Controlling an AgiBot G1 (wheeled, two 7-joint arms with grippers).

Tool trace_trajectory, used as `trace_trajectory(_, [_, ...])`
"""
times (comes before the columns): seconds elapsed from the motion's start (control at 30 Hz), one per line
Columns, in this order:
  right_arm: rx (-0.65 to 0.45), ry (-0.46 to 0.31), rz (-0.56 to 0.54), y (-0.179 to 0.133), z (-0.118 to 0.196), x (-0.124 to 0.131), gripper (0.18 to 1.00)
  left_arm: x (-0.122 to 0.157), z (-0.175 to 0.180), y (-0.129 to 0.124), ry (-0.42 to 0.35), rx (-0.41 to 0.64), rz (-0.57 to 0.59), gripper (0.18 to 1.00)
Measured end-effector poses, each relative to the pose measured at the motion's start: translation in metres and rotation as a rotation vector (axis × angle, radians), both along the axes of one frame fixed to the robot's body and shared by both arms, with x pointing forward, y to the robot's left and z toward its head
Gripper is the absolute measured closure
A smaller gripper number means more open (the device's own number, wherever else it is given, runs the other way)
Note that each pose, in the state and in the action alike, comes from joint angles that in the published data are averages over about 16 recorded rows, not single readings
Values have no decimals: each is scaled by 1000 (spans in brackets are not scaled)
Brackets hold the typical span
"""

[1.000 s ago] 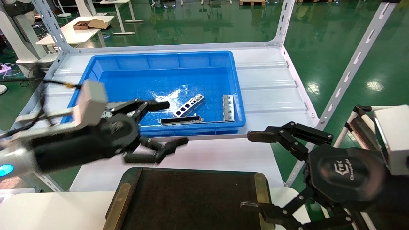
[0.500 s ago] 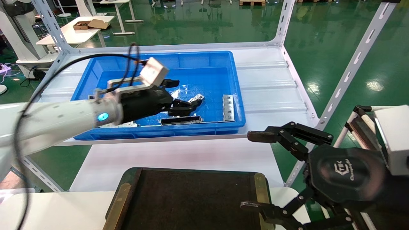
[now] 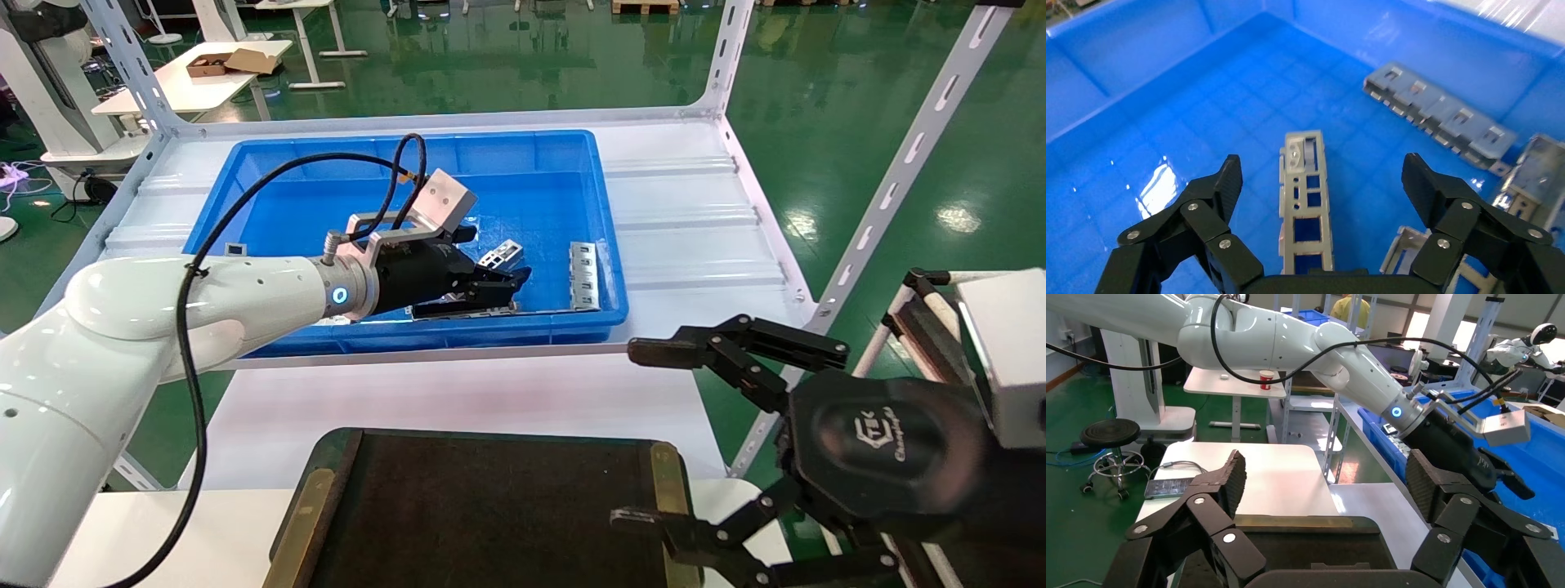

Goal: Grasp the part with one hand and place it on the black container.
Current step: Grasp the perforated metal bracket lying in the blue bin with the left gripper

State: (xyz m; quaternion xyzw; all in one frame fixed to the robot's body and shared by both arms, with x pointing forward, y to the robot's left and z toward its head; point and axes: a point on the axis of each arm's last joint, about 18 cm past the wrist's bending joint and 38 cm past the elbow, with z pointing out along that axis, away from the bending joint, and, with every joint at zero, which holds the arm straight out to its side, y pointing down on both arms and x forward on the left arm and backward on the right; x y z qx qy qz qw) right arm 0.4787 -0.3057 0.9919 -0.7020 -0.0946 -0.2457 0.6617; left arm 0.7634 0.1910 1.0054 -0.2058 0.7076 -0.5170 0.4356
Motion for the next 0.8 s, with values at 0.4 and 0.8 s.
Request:
trace_trajectory(0.4, [0, 0, 0, 0, 0, 0, 384, 10, -9, 9, 19, -4, 46, 361])
trace_trajectory(0.8, [0, 0, 0, 0, 0, 0, 659, 12, -15, 14, 30, -20, 63, 624])
